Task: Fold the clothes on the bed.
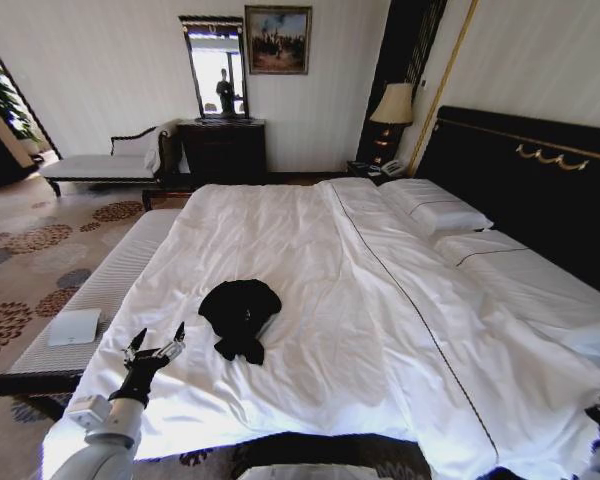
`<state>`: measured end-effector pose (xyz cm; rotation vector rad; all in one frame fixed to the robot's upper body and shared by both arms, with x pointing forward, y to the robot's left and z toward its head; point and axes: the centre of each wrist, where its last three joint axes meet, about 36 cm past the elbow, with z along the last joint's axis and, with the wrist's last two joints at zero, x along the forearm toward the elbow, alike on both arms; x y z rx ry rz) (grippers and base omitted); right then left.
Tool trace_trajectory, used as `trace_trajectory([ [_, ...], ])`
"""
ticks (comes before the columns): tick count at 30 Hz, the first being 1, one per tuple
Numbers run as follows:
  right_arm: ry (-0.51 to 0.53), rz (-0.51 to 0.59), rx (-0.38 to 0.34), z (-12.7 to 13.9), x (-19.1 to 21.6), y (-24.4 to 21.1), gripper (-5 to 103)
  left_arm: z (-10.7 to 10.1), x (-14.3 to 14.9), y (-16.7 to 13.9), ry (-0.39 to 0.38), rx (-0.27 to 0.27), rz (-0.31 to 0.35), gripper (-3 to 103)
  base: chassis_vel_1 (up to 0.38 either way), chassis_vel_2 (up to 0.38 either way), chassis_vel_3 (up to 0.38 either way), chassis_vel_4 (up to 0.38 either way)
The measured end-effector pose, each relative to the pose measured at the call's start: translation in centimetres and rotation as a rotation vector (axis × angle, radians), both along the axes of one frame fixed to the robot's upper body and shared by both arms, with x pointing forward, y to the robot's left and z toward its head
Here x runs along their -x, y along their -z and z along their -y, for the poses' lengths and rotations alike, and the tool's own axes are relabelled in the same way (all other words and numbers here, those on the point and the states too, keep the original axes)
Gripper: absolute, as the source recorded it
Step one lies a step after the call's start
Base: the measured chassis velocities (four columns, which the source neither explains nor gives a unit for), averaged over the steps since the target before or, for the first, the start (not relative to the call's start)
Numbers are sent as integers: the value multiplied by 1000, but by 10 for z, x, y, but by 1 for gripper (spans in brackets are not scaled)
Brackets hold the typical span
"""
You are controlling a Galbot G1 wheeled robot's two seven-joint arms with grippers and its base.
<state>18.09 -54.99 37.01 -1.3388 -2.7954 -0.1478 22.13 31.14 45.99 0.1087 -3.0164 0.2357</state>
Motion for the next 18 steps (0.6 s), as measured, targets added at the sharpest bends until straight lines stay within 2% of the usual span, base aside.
trace_trajectory([
  [3,7,23,-5,2,-1,-3,44,-2,2,0,-2,-4,1,100,0,0,0,0],
  [5,8,26,-3,3,-1,-4,44,-3,3,0,-2,-5,2,100,0,0,0,0],
  [9,-27,39,12,-7,0,-17,66,-4,4,0,-2,-2,3,100,0,0,0,0],
  [10,-27,39,12,-7,0,-17,66,-4,4,0,-2,-2,3,100,0,0,0,0],
  [11,-47,45,13,-14,-1,-19,66,-4,5,0,-3,1,3,100,0,0,0,0],
  [15,-174,86,6,-57,-11,-31,88,-3,6,2,-5,4,1,100,0,0,0,0],
  [16,-203,96,7,-68,-14,-33,88,-3,7,2,-6,4,1,100,0,0,0,0],
  [17,-203,96,7,-68,-14,-33,88,-3,7,2,-6,4,1,100,0,0,0,0],
  [18,-235,101,13,-80,-17,-36,93,-3,7,2,-7,5,-1,100,0,0,0,0],
])
